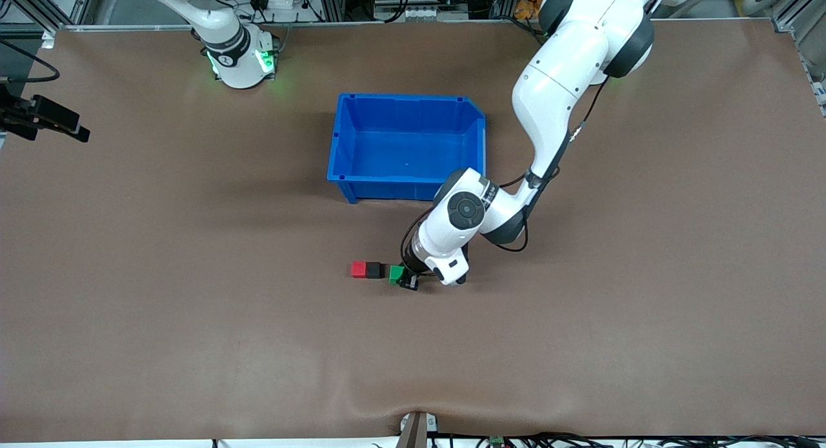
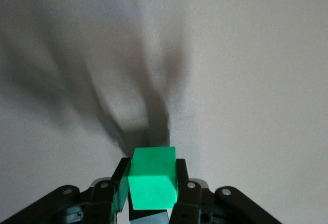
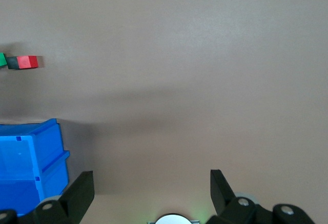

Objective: Attach green and red cubes to black cube
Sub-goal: 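Lower the green cube against the black cube and adjust with the left gripper, then open the left gripper and lift it away from the cubes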

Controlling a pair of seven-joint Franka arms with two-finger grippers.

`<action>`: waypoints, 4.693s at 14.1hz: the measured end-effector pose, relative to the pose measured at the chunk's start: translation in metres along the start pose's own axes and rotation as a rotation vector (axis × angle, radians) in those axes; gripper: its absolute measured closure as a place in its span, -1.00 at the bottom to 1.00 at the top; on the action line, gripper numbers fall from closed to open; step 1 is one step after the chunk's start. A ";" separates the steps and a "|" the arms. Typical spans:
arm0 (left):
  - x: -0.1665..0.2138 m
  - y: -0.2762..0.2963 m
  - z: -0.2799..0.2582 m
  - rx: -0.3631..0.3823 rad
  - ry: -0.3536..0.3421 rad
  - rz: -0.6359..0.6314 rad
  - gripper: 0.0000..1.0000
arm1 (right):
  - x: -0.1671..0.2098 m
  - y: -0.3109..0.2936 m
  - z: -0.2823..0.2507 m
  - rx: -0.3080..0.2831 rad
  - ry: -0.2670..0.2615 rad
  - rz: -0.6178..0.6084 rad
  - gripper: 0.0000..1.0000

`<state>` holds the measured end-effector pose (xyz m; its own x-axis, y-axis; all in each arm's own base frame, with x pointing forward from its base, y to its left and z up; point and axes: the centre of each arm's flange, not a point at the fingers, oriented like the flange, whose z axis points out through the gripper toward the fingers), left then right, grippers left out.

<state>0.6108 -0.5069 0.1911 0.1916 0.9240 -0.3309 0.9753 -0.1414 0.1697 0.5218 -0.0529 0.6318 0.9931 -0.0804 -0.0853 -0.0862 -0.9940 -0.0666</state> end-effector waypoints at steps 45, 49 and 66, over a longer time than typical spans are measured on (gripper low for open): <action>0.009 0.000 -0.012 0.123 0.084 -0.047 0.21 | 0.000 -0.001 -0.004 0.000 0.008 -0.001 -1.00; 0.009 0.002 -0.014 0.121 0.083 -0.043 -0.08 | 0.000 -0.001 -0.004 0.000 0.008 -0.001 -1.00; 0.133 0.093 -0.337 0.124 0.106 0.336 -1.00 | 0.000 -0.001 -0.005 -0.001 0.009 -0.002 -1.00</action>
<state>0.6894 -0.2774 0.4758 0.4970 0.8495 -0.1773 0.8672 -0.4789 0.1362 0.5222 -0.0522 0.6366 0.9939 -0.0795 -0.0762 -0.0846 -0.9942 -0.0662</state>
